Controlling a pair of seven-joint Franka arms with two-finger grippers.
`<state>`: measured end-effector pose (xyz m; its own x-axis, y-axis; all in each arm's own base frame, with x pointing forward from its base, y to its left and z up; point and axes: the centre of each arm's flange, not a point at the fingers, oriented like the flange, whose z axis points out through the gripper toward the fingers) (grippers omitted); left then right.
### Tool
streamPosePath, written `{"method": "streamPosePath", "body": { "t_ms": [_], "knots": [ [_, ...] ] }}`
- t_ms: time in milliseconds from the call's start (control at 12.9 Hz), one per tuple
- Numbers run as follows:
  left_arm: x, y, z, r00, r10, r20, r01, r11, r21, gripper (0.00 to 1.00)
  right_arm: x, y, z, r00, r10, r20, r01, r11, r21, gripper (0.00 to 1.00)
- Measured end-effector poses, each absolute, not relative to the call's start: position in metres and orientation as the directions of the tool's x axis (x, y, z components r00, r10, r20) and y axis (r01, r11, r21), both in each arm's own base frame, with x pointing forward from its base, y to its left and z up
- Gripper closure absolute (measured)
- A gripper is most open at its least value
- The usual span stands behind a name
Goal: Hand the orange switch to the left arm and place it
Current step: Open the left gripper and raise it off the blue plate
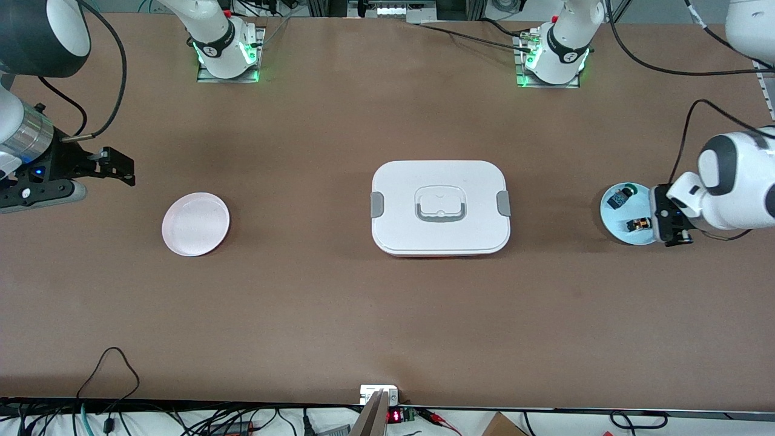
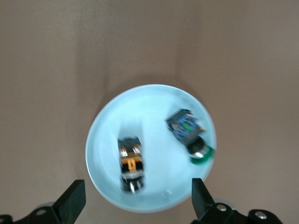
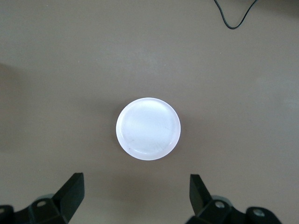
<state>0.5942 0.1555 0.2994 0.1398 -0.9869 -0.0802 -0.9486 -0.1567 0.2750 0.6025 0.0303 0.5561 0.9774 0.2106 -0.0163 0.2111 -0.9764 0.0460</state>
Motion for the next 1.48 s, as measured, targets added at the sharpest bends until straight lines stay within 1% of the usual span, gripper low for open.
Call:
{"method": "streamPosePath", "body": {
  "t_ms": [311,622,778,1011,1244,1478],
  "knots": [
    [0.611,0.157,0.382,0.356,-0.92,-0.162,-0.867,-0.39,0.309,0.0,0.603,0.032,0.556,0.977,0.213,-0.015,0.213,-0.976,0.046,0.0],
    [0.623,0.116,0.432,0.538,-0.81,-0.233,-0.759,-0.586,0.284,0.0,0.603,0.034,0.558,0.976,0.218,-0.009,0.218,-0.975,0.046,0.0],
    [0.625,0.1,0.445,0.578,-0.777,-0.249,-0.727,-0.629,0.273,0.0,0.602,0.044,0.561,0.972,0.234,-0.003,0.234,-0.971,0.045,0.0],
    [0.628,0.089,0.452,0.606,-0.754,-0.251,-0.71,-0.656,0.256,0.0,0.602,0.048,0.562,0.971,0.24,-0.001,0.24,-0.97,0.045,0.0],
    [0.636,0.061,0.472,0.704,-0.665,-0.25,-0.636,-0.747,0.194,0.0,0.602,0.048,0.562,0.971,0.24,-0.001,0.24,-0.97,0.045,0.0],
    [0.634,0.021,0.499,0.809,-0.522,-0.271,-0.502,-0.853,0.145,0.0,0.602,0.048,0.562,0.971,0.24,0.0,0.24,-0.97,0.045,0.0]
  ]
}}
